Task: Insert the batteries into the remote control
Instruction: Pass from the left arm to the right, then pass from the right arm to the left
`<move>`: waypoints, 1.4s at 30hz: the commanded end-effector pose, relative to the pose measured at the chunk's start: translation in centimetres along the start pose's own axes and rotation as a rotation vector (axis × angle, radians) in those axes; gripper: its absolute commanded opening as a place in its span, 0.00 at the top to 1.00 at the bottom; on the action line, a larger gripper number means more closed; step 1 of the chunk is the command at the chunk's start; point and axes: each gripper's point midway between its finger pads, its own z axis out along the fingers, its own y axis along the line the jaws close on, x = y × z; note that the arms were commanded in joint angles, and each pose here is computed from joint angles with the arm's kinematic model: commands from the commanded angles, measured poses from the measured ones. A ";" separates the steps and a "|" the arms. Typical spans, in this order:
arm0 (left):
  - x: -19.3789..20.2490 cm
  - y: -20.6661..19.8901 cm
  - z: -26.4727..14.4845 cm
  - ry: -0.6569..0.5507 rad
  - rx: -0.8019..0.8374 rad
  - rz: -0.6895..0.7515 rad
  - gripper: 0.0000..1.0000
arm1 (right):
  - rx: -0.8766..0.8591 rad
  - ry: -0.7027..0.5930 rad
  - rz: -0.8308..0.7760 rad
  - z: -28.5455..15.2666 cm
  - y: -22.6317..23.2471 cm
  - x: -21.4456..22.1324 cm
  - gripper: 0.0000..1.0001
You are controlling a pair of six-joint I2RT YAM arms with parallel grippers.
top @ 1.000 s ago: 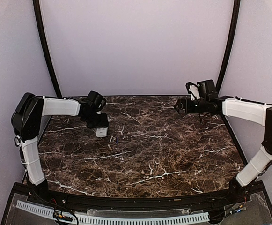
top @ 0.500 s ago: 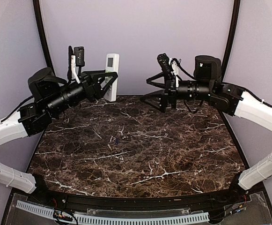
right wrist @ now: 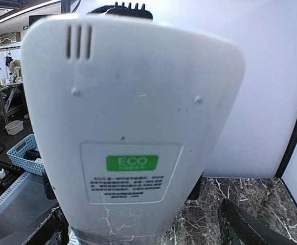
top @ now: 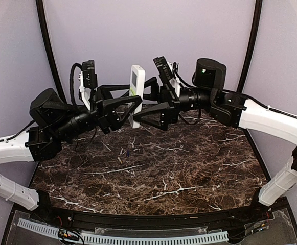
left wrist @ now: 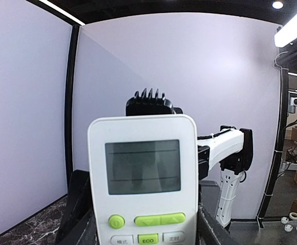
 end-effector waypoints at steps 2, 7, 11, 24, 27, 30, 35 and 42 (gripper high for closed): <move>-2.3 -1.0 -0.5 -0.100 0.041 0.041 1.00 | -0.101 -0.048 -0.002 0.9 2.0 -1.3 0.06; -2.0 -1.0 -0.5 -0.098 0.041 0.037 1.00 | -0.135 -0.026 0.005 1.7 2.5 -0.9 0.32; -1.9 -0.9 -0.8 -0.105 0.035 0.031 1.00 | -0.167 -0.040 -0.016 1.6 3.3 -1.3 0.51; -1.4 3.0 -2.8 -0.054 -0.212 0.028 0.01 | 0.455 0.064 -0.023 -0.5 -5.2 -0.8 0.88; -1.0 6.4 -4.0 -0.010 -0.418 0.028 0.02 | 0.693 0.154 -0.010 -1.6 -8.0 0.7 0.94; -0.4 7.3 -4.0 0.051 -0.480 0.039 0.05 | 0.770 0.206 -0.039 -1.1 -8.7 1.7 0.94; 0.0 8.2 -3.6 0.093 -0.528 0.032 0.09 | 0.775 0.241 -0.070 0.1 -8.6 1.9 0.96; -0.3 9.0 -4.1 0.079 -0.584 0.017 0.26 | 0.726 0.266 -0.117 1.4 -7.9 2.1 0.97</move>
